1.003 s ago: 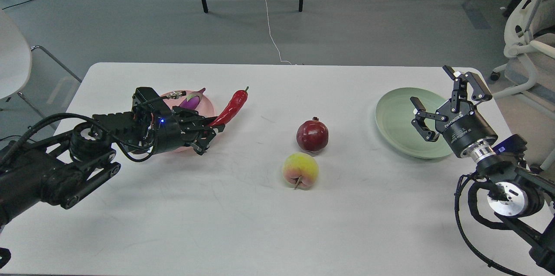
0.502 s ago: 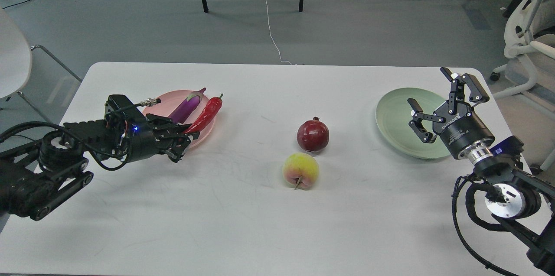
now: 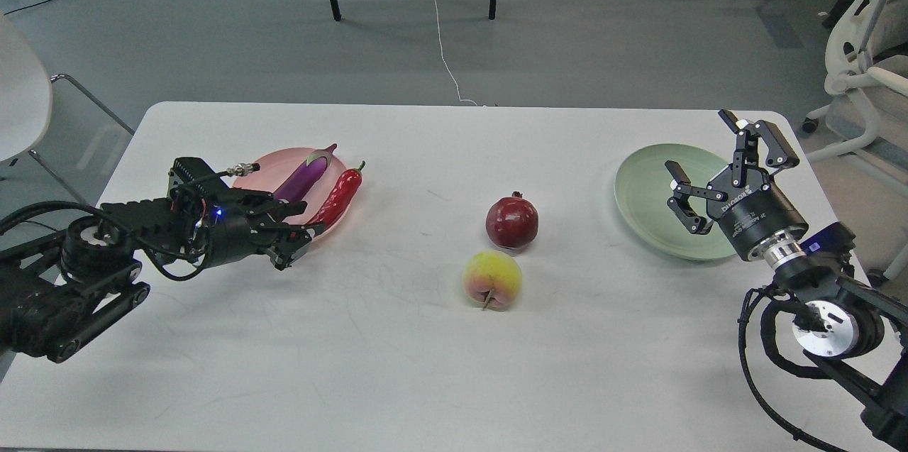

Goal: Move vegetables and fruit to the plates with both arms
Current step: 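Raise the left gripper and reach the right gripper toward the peach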

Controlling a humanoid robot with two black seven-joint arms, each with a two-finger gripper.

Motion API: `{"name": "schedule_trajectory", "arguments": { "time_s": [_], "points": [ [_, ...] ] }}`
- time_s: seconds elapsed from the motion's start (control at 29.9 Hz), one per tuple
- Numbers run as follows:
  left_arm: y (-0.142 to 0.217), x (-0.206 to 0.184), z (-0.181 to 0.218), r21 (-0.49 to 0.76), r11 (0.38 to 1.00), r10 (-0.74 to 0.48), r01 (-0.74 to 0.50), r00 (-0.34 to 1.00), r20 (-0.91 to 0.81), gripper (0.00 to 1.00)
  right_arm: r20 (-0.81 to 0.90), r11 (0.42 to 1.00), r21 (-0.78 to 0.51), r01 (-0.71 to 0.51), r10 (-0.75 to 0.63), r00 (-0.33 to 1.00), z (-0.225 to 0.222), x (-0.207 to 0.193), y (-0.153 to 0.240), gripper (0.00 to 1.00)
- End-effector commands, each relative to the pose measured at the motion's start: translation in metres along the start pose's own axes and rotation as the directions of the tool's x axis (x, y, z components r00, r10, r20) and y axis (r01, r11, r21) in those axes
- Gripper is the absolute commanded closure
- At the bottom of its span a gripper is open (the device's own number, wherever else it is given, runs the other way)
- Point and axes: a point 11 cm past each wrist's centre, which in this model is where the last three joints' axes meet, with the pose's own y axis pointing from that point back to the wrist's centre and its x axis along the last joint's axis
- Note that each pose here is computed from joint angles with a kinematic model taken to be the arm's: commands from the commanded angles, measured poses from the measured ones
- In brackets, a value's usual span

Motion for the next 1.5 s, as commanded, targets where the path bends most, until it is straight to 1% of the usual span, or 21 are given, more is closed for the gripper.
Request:
{"name": "schedule_trajectory", "arguments": {
  "time_s": [0.0,0.03,0.13,0.17,0.2,0.33,0.5,0.54,0.6,0.67,0.74,0.84,0.9,0.97,1.07,1.1,1.17,1.24,1.34,1.4,1.47],
  "points": [
    [0.001,0.002,-0.001,0.004,1.0,0.004,-0.004,1.0,0.001,0.27,0.0,1.0,0.0,0.001,-0.001,1.0,0.0,0.0,0.0,0.01],
    [0.001,0.003,-0.001,0.003,1.0,0.006,-0.006,1.0,0.003,0.21,0.0,1.0,0.0,0.001,-0.001,1.0,0.0,0.0,0.0,0.01],
    [-0.001,0.009,-0.001,0.0,1.0,0.017,-0.017,1.0,0.009,0.14,-0.001,1.0,-0.001,0.0,0.0,1.0,0.0,0.0,0.0,0.01],
    [-0.001,0.013,0.0,-0.004,1.0,0.025,-0.025,1.0,0.015,0.1,-0.001,1.0,-0.001,0.0,0.0,1.0,0.0,0.0,0.0,0.01],
    [-0.002,0.017,0.001,-0.008,0.999,0.033,-0.033,0.999,0.02,0.01,-0.002,1.0,-0.001,-0.001,0.001,1.0,-0.001,0.001,0.001,0.01],
    [-0.006,0.052,0.012,-0.047,0.991,0.125,-0.123,0.991,0.056,0.01,-0.004,1.0,0.001,-0.001,0.001,1.0,-0.001,0.001,0.0,0.01],
    [-0.025,0.08,0.052,-0.155,0.957,0.259,-0.246,0.963,0.069,0.01,-0.03,1.0,0.002,0.014,-0.014,0.999,-0.006,-0.001,-0.004,0.01],
    [-0.028,0.086,0.059,-0.171,0.94,0.304,-0.295,0.952,0.029,0.01,-0.039,1.0,0.002,0.021,-0.02,0.999,-0.008,-0.002,-0.004,0.01],
    [-0.033,0.107,0.072,-0.16,0.855,0.458,-0.493,0.864,-0.211,0.01,-0.116,0.998,0.009,0.063,-0.062,0.991,-0.022,-0.007,-0.013,0.01],
    [-0.033,0.123,0.074,-0.058,0.755,0.565,-0.653,0.694,-0.445,0.01,-0.244,0.993,-0.007,0.116,-0.114,0.963,-0.039,-0.011,-0.02,0.01],
    [-0.032,0.13,0.068,0.071,0.691,0.597,-0.72,0.512,-0.618,0.01,-0.345,0.984,-0.045,0.175,-0.18,0.921,-0.047,-0.022,-0.029,0.01],
    [-0.031,0.133,0.053,0.246,0.638,0.575,-0.73,0.238,-0.783,0.01,-0.473,0.955,-0.129,0.268,-0.296,0.83,-0.052,-0.045,-0.044,0.01],
    [-0.026,0.133,0.04,0.341,0.615,0.549,-0.711,0.075,-0.832,0.01,-0.56,0.927,-0.192,0.323,-0.374,0.739,-0.058,-0.062,-0.055,0.01],
    [-0.018,0.138,0.025,0.421,0.575,0.537,-0.701,-0.065,-0.841,0.01,-0.635,0.893,-0.264,0.364,-0.445,0.632,-0.061,-0.078,-0.062,0.01],
    [-0.007,0.135,0.01,0.484,0.538,0.485,-0.69,-0.215,-0.847,0.01,-0.719,0.825,-0.395,0.405,-0.552,0.422,-0.06,-0.1,-0.07,0.01],
    [-0.004,0.131,0.008,0.48,0.547,0.457,-0.686,-0.236,-0.858,0.01,-0.733,0.799,-0.445,0.405,-0.585,0.347,-0.058,-0.105,-0.071,0.01],
    [-0.001,0.123,0.004,0.441,0.592,0.379,-0.675,-0.25,-0.891,0.01,-0.744,0.74,-0.552,0.384,-0.645,0.172,-0.052,-0.111,-0.071,0.01],
    [0.0,0.118,0.004,0.397,0.627,0.3,-0.67,-0.262,-0.917,0.01,-0.712,0.663,-0.661,0.351,-0.702,-0.015,-0.041,-0.122,-0.072,0.01],
    [0.001,0.109,0.004,0.379,0.649,0.226,-0.66,-0.309,-0.924,0.01,-0.588,0.525,-0.807,0.268,-0.751,-0.299,-0.014,-0.137,-0.07,0.01],
    [0.0,0.108,0.006,0.38,0.65,0.2,-0.658,-0.335,-0.921,0.01,-0.493,0.455,-0.868,0.198,-0.749,-0.442,-0.002,-0.141,-0.069,0.01],
    [-0.002,0.108,0.008,0.378,0.65,0.187,-0.659,-0.344,-0.92,0.01,-0.412,0.397,-0.906,0.149,-0.742,-0.529,0.011,-0.146,-0.067,0.01]
  ]
}}
